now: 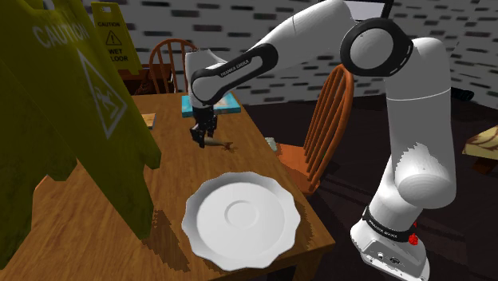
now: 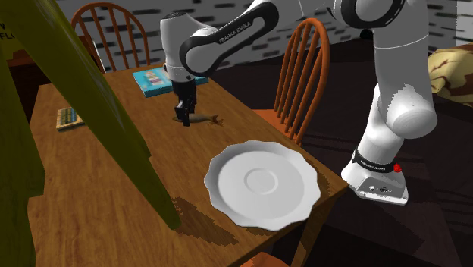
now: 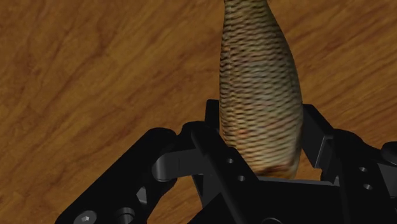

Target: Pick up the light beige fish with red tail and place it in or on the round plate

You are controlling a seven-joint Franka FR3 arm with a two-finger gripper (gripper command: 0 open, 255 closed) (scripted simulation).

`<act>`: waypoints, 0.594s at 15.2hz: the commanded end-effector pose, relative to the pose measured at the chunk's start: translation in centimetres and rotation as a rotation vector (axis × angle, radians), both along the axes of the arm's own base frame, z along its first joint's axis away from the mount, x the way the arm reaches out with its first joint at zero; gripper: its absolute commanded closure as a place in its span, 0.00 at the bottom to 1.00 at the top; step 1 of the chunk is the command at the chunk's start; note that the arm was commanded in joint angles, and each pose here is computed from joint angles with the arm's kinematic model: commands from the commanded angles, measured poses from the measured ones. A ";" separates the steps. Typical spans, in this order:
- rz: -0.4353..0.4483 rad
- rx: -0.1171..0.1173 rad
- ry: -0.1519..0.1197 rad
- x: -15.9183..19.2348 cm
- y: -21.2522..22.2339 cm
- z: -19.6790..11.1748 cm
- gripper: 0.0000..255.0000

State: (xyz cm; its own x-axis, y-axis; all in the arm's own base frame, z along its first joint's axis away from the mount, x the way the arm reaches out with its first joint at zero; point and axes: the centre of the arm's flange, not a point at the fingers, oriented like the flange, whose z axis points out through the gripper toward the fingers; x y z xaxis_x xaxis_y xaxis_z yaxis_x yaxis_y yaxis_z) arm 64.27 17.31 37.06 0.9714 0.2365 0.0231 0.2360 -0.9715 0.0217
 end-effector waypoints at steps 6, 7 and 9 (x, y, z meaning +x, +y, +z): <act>-0.001 -0.001 0.001 0.0 -0.1 3.5 1.00; -0.001 -0.001 0.001 0.0 -0.1 4.0 1.00; -0.001 -0.001 0.001 0.0 -0.1 5.1 1.00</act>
State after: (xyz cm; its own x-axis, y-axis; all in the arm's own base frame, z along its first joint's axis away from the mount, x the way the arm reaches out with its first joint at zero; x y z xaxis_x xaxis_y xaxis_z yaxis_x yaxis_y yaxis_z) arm 64.28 17.21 41.63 0.9716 0.2356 0.0219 0.2352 -0.9717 0.0222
